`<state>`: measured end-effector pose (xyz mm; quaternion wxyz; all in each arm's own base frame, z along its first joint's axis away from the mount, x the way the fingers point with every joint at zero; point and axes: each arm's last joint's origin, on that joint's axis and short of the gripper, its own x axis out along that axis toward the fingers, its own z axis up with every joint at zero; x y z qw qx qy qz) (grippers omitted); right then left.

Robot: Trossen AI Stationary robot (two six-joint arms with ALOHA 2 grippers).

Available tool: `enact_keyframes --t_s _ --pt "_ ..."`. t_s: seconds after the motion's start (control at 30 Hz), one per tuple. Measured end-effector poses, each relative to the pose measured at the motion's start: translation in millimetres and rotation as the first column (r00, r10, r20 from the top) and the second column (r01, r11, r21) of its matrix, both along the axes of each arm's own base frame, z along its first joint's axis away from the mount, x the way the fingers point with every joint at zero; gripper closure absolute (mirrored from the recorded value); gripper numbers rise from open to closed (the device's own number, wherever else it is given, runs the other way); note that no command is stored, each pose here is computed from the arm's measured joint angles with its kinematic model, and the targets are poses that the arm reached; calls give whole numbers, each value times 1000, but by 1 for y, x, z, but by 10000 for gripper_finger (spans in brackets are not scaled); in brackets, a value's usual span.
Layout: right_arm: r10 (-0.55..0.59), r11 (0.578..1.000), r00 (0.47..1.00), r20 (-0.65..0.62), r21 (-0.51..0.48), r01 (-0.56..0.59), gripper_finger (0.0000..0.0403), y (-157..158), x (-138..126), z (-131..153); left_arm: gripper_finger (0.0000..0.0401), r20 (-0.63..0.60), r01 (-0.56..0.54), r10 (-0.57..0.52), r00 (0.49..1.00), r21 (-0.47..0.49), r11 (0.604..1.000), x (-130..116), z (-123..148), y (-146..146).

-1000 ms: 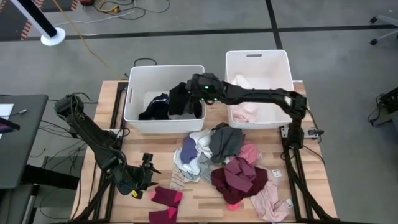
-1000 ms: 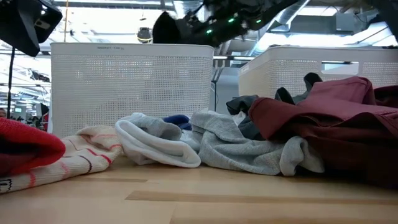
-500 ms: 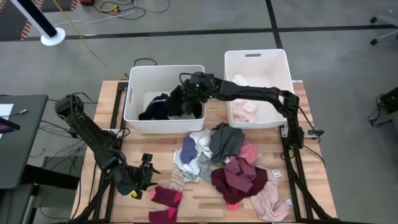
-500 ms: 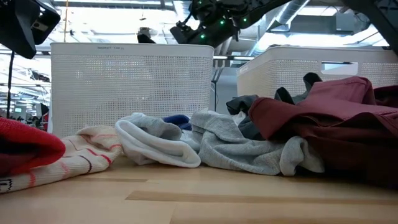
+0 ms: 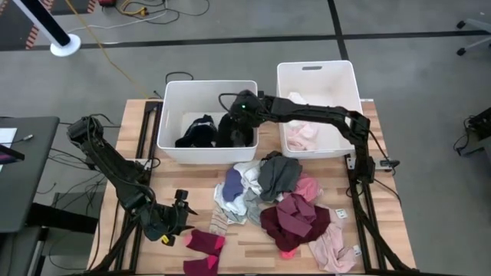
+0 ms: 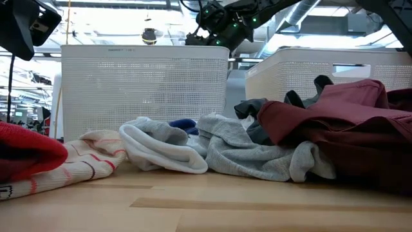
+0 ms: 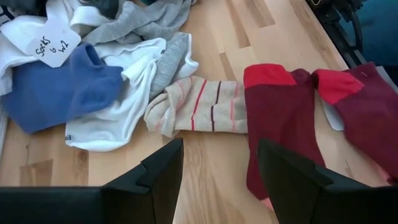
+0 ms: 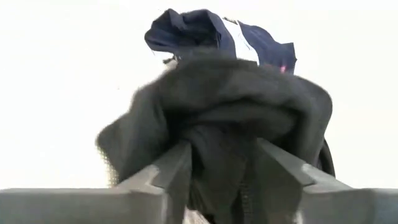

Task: Sort clothes
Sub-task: Put the black garment into the left white laundry organizer, then put the red sock into the right white laundry organizer

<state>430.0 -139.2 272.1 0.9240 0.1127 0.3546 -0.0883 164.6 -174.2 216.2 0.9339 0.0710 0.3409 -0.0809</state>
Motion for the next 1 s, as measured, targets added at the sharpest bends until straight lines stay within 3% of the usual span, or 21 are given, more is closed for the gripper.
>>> enact_keyframes --t_s 0.23,0.57,0.7,1.0 --pt "49 998 996 79 -52 -45 152 7 7 28 202 -1 -7 7 1000 -9 1000 0 0 0" --pt "147 983 969 201 -143 -119 155 33 16 79 202 -22 36 -38 999 -86 996 1 2 -4" --pt "177 977 963 203 -150 -148 155 45 16 91 202 -17 78 -81 997 -144 987 2 5 -8" --pt "258 958 952 163 -172 -230 155 74 11 114 202 18 105 -103 994 -167 980 6 5 -13"
